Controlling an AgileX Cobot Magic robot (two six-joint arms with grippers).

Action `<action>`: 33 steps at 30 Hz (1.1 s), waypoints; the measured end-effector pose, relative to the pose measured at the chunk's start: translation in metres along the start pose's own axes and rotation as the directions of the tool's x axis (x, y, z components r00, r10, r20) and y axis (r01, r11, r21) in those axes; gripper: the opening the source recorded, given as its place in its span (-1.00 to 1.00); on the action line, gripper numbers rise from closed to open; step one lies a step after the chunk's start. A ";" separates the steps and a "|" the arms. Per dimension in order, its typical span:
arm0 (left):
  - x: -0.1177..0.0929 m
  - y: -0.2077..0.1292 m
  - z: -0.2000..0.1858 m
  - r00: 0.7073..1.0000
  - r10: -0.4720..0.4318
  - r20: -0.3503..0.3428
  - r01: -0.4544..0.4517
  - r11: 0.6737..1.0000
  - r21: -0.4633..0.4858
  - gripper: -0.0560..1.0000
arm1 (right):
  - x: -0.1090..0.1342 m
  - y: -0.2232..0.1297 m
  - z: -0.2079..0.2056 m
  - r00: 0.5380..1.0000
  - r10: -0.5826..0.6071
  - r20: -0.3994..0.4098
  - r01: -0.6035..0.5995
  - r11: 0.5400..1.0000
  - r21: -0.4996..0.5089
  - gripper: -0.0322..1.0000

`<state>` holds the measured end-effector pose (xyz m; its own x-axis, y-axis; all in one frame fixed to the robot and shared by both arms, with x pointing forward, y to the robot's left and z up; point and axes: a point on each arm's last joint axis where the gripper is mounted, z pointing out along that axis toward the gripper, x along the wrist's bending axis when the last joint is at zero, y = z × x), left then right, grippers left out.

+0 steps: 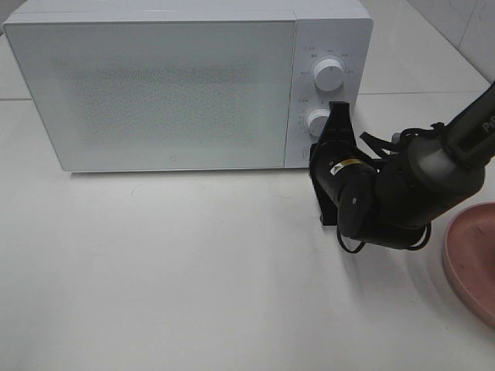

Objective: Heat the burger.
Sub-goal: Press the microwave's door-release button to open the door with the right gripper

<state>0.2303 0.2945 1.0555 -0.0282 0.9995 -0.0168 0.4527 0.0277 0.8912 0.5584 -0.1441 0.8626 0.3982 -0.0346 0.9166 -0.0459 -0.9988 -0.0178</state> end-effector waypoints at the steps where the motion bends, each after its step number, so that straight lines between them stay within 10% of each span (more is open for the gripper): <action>1: 0.000 0.000 0.000 1.000 0.000 0.000 0.000 1.000 0.000 0.98 | 0.000 0.000 0.000 1.000 0.000 0.000 0.000 1.000 0.000 -0.90; 33: 0.000 0.000 0.000 1.000 0.000 0.000 0.000 1.000 0.000 0.98 | -0.005 -0.006 0.025 1.000 0.023 0.018 -0.022 0.999 -0.033 -0.90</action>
<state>0.2303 0.2945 1.0555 -0.0282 0.9995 -0.0168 0.4527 0.0277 0.8912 0.5795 -0.1390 0.8486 0.4131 -0.0583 0.9088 -0.0850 -0.9961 -0.0252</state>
